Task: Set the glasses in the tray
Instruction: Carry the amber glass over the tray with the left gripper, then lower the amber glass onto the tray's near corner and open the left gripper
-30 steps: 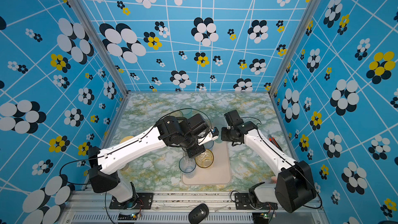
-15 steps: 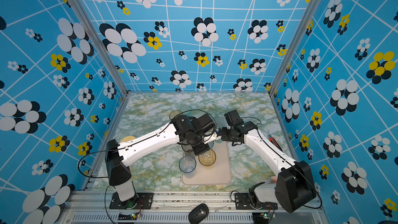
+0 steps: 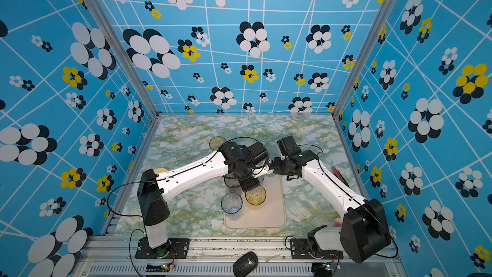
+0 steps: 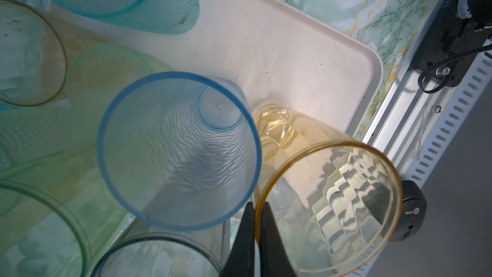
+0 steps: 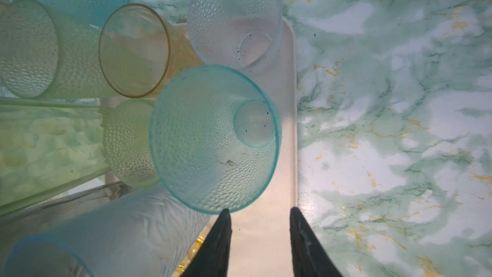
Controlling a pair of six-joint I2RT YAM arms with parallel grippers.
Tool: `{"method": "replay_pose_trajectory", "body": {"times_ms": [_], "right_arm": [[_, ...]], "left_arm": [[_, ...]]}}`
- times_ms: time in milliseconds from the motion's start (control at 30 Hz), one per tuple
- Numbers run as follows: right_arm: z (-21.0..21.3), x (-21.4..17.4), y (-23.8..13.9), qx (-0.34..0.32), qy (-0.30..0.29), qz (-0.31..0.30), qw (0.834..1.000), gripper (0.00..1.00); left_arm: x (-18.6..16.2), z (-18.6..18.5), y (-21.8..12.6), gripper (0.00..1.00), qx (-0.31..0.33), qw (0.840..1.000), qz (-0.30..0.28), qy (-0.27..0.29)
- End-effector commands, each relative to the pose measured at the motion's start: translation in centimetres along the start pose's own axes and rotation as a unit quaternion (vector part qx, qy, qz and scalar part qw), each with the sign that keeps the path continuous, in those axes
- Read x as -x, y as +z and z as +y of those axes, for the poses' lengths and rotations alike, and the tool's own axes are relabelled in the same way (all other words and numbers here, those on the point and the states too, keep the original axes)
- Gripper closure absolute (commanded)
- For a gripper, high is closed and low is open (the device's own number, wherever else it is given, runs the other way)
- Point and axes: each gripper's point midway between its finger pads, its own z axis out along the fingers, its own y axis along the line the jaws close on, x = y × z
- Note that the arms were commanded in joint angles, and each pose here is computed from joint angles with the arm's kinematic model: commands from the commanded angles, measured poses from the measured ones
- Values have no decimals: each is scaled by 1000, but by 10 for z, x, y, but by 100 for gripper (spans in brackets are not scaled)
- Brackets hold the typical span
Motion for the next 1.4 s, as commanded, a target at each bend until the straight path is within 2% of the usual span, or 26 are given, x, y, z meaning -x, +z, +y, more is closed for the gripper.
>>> {"method": "replay_pose_trajectory", "body": {"times_ms": [0, 733, 967, 1267, 1367], "right_arm": [[1, 6, -1, -3, -7, -4, 1000, 61], [2, 5, 3, -1, -9, 0, 1000, 61], [1, 6, 1, -1, -9, -2, 1000, 61], [1, 5, -1, 0, -8, -3, 1000, 61], [1, 5, -2, 0, -8, -3, 1000, 61]], "left_arm": [[0, 2, 1, 100, -7, 1000, 5, 1], [-2, 5, 8, 97, -9, 1000, 19, -1], [-1, 6, 4, 88, -4, 1000, 14, -1], [-1, 4, 0, 83, -7, 1000, 10, 1], [-1, 3, -1, 77, -8, 1000, 7, 1]]}}
